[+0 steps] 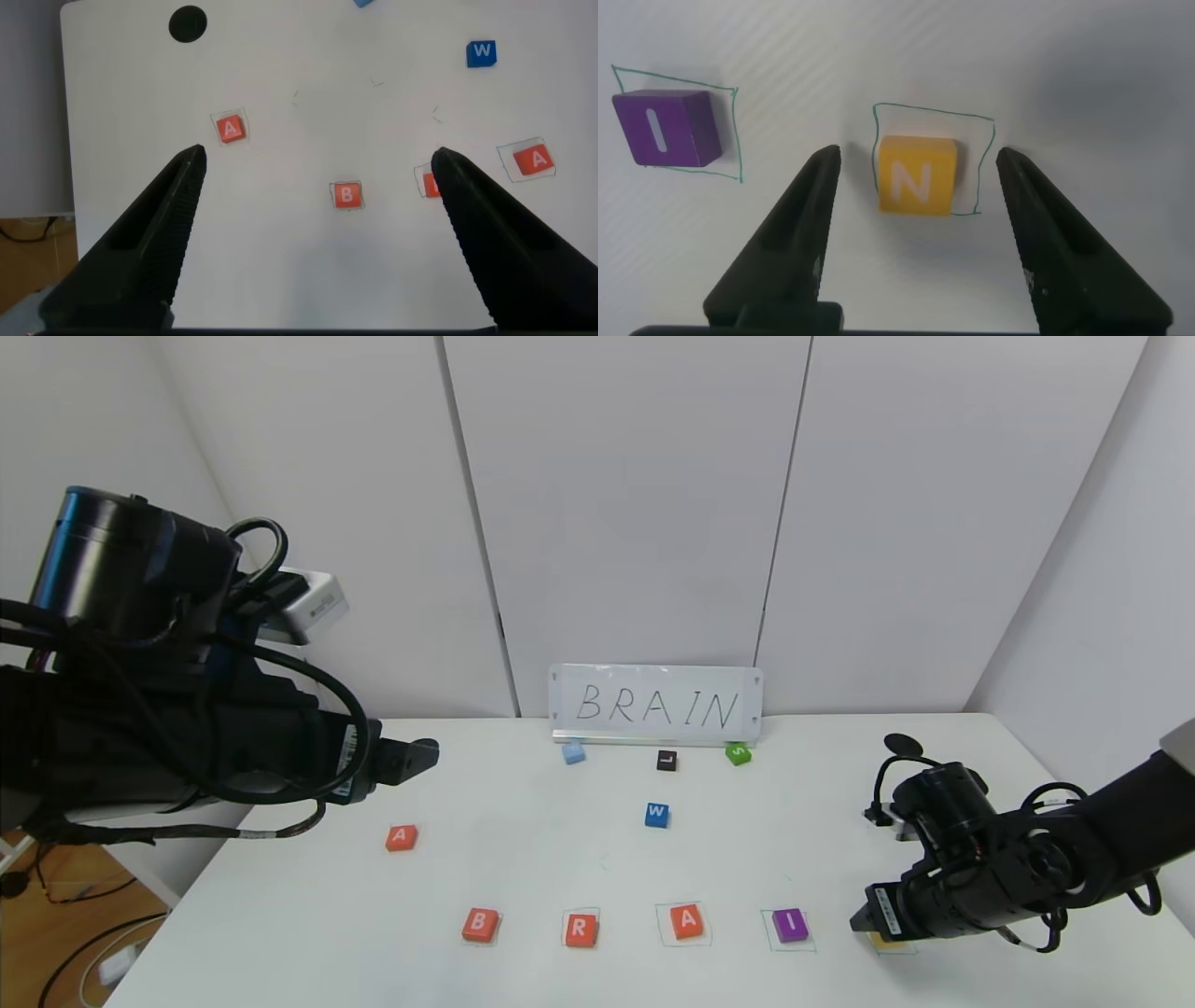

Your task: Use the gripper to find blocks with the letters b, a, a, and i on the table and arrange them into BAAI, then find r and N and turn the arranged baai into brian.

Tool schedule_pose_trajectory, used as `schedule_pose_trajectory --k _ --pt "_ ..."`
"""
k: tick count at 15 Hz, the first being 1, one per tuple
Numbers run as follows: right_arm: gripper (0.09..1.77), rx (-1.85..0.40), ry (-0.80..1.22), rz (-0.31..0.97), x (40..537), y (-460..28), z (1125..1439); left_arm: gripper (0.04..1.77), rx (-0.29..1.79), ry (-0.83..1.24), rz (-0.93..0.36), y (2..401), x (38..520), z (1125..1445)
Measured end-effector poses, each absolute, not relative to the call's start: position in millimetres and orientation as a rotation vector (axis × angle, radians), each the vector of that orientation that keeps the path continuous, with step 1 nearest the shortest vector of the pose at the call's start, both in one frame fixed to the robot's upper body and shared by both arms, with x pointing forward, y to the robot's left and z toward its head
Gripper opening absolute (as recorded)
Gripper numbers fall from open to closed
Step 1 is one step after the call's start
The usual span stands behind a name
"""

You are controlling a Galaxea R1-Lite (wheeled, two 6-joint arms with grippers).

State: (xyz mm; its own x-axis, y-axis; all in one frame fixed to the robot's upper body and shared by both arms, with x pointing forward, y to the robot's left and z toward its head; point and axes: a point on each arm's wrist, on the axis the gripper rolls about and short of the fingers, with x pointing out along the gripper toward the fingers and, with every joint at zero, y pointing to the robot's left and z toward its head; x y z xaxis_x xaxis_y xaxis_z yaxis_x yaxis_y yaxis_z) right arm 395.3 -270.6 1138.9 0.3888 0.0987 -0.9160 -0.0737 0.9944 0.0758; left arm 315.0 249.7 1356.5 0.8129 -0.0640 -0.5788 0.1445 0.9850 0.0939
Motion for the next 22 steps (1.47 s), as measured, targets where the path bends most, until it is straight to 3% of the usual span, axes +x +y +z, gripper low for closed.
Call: schedule_pose_trajectory --k 6,13,22 --pt "1.49 0.028 1.136 0.120 391.5 -270.5 1150.6 1.72 0.137 0.613 -0.112 249.4 315.2 1356.2" --pt "1.62 0.042 1.054 0.125 388.1 -273.9 1176.4 1.72 0.108 0.563 -0.083 255.4 323.6 1356.8" --pt "1.68 0.021 0.792 0.093 378.5 -306.8 1248.5 1.72 0.093 0.397 0.031 311.3 343.0 1357.2"
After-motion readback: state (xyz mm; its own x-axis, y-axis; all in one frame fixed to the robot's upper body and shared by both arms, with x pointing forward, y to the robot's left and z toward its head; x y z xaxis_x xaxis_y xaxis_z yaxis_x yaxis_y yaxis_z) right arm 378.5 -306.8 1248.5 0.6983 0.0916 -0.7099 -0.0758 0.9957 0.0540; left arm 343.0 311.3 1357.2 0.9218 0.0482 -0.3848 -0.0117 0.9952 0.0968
